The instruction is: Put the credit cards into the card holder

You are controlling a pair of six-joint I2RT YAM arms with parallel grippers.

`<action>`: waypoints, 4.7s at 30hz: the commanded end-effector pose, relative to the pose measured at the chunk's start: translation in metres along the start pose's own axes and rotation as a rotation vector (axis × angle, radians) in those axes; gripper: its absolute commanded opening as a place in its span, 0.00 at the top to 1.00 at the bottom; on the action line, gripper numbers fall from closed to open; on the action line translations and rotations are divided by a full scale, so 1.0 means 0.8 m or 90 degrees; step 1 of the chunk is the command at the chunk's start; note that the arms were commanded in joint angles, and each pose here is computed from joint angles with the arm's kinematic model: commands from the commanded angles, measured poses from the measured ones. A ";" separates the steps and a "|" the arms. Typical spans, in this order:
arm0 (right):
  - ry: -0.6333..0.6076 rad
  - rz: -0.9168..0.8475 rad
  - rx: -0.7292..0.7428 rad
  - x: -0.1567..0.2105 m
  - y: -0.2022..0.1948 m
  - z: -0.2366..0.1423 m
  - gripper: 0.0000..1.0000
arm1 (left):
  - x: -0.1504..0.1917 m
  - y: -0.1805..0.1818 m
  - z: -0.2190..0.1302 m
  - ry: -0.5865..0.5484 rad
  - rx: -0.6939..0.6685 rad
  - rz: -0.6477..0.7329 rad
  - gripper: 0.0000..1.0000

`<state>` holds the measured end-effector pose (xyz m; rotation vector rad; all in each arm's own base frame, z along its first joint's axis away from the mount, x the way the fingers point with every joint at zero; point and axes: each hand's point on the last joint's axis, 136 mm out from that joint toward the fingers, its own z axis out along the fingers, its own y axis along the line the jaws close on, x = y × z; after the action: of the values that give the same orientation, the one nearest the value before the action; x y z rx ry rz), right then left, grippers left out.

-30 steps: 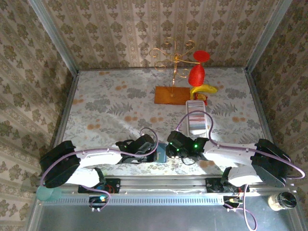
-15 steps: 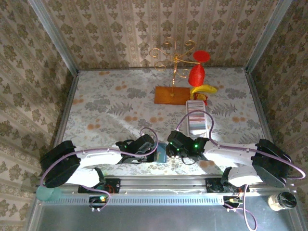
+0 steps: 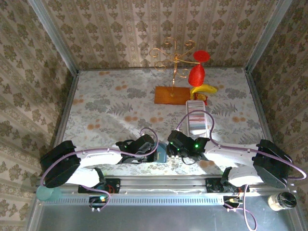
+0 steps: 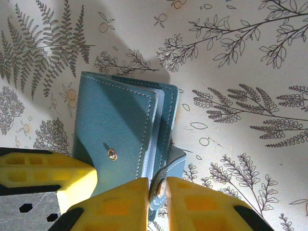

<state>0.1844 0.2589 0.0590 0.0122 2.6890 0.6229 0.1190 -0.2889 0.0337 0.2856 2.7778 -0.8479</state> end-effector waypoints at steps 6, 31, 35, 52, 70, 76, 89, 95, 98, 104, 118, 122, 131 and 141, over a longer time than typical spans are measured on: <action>-0.004 0.006 0.010 -0.007 0.001 -0.003 0.94 | 0.015 0.019 0.007 0.021 -0.035 -0.003 1.00; 0.041 0.046 -0.080 0.004 0.041 0.040 1.00 | 0.021 0.027 0.014 0.020 -0.019 -0.027 1.00; 0.043 0.049 -0.085 0.006 0.042 0.042 1.00 | 0.021 0.027 0.014 0.021 -0.018 -0.029 1.00; 0.051 0.062 -0.067 0.014 0.028 0.053 1.00 | 0.023 0.028 0.015 0.022 -0.018 -0.030 1.00; 0.117 0.082 0.044 0.055 -0.026 0.082 1.00 | 0.023 0.030 0.015 0.010 -0.003 -0.045 1.00; 0.133 0.062 0.156 0.069 -0.070 0.081 1.00 | 0.017 0.029 0.007 -0.008 0.011 -0.048 1.00; 0.115 0.053 0.180 0.059 -0.072 0.074 1.00 | 0.009 0.029 -0.005 -0.036 0.042 -0.073 1.00; 0.110 0.044 0.228 0.055 -0.084 0.073 1.00 | 0.000 0.035 -0.023 -0.066 0.030 -0.074 1.00; 0.114 0.037 0.241 0.055 -0.085 0.074 1.00 | -0.003 0.047 -0.038 -0.083 -0.007 -0.062 1.00; 0.079 0.045 0.171 0.032 -0.048 0.071 1.00 | -0.013 0.056 -0.068 -0.122 -0.032 -0.052 0.97; 0.008 0.040 0.014 -0.027 0.046 0.041 0.62 | -0.032 0.055 -0.098 -0.161 -0.043 -0.039 0.74; -0.025 0.031 -0.016 -0.042 0.058 0.016 0.53 | -0.046 0.059 -0.116 -0.182 -0.080 -0.010 0.51; -0.254 -0.073 -0.044 -0.126 0.044 -0.110 0.21 | -0.147 0.085 -0.204 -0.336 -0.153 0.028 0.00; -0.596 -0.243 0.248 -0.217 -0.128 -0.219 0.05 | -0.224 0.257 -0.348 -0.638 -0.484 -0.070 0.00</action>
<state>0.2759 0.1207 0.2169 -0.0239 1.8801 0.2376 0.2892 -0.0227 0.1981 -0.3389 2.0260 -0.0692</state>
